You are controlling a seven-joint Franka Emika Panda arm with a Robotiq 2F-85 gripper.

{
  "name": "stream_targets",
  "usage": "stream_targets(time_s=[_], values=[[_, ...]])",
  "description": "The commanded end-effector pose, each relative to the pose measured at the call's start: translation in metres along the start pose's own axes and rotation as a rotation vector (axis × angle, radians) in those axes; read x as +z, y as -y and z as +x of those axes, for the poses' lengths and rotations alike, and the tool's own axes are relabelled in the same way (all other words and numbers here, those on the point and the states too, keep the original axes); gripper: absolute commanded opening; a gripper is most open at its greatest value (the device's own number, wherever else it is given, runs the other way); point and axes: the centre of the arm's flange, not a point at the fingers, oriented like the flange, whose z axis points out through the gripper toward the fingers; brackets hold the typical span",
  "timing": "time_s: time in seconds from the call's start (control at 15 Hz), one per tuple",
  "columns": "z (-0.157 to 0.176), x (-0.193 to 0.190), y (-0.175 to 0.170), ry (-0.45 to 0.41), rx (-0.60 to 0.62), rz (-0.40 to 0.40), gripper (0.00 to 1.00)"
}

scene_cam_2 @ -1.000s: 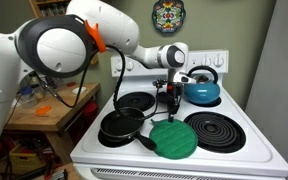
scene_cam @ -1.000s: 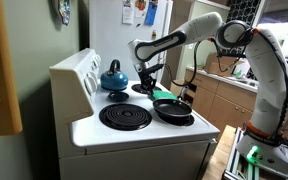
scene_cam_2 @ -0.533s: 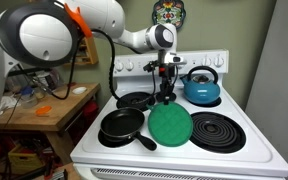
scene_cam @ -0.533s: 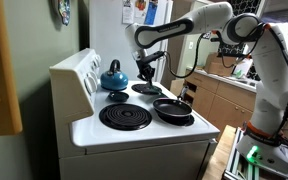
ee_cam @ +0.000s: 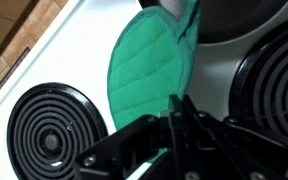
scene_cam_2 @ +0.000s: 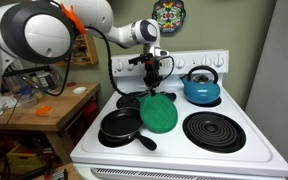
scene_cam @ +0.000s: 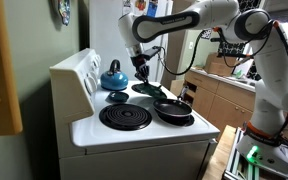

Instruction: Use the green mat to move the pan to the left back stove plate

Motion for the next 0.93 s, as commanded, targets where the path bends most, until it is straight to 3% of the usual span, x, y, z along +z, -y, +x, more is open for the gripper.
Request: stream_targets(time_s=[0.0, 0.4, 0.73, 0.87], values=[[-0.019, -0.003, 0.029, 0.074, -0.1, -0.055, 0.01], [-0.041, 0.0, 0.066, 0.2, -0.097, -0.125, 0.01], [-0.029, 0.025, 0.084, 0.204, -0.061, -0.111, 0.01], [-0.026, 0.034, 0.088, 0.205, -0.058, -0.105, 0.1]])
